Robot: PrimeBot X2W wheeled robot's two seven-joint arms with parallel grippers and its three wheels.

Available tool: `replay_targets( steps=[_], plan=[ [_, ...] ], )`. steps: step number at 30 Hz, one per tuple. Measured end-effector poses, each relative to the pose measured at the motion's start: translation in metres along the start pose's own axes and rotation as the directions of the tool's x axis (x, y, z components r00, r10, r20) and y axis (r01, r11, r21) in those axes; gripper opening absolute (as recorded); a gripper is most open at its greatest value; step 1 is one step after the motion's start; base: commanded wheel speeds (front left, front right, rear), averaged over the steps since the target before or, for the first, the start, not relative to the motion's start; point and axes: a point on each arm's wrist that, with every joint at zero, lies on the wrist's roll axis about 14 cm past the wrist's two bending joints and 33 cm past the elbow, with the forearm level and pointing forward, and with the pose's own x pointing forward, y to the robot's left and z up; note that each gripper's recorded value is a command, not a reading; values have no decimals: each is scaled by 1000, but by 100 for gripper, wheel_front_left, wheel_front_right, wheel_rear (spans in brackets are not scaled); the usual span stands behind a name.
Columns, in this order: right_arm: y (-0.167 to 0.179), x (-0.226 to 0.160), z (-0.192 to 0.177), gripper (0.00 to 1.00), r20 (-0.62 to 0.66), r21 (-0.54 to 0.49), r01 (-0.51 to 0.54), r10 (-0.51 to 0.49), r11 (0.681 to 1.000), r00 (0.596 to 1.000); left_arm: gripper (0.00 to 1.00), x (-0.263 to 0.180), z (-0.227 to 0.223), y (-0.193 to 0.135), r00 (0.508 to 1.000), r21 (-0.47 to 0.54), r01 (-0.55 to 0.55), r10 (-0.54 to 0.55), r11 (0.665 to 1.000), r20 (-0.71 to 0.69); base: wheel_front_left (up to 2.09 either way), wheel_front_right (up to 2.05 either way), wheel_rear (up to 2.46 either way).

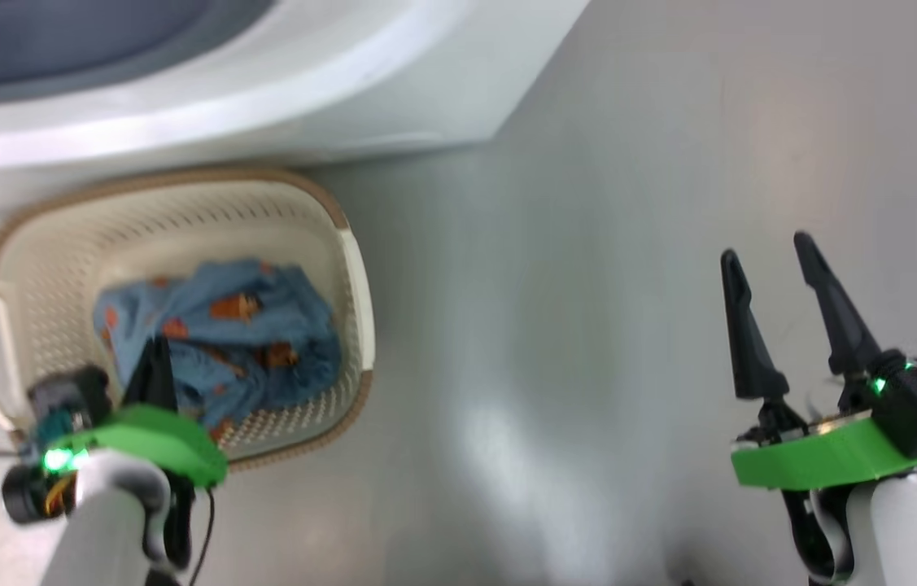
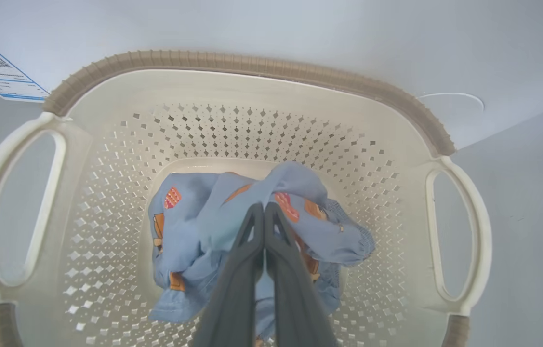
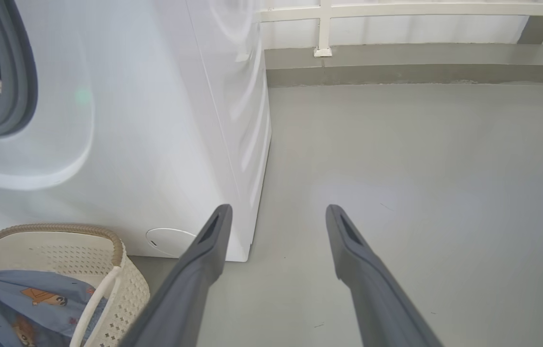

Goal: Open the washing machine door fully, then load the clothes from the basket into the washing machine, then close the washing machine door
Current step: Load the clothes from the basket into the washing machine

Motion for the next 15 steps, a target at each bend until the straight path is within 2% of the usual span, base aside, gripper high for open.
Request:
replay_targets(
  steps=[6,15],
  plan=[
    [6,-16,20,100,32,22,-8,7,1000,999,0,-34,19,14,998,-10,-24,24,1000,64,0,0,0],
    [19,-46,59,100,115,42,-35,30,999,993,0,-98,62,29,971,-28,-44,49,999,235,0,0,0]
  ],
)
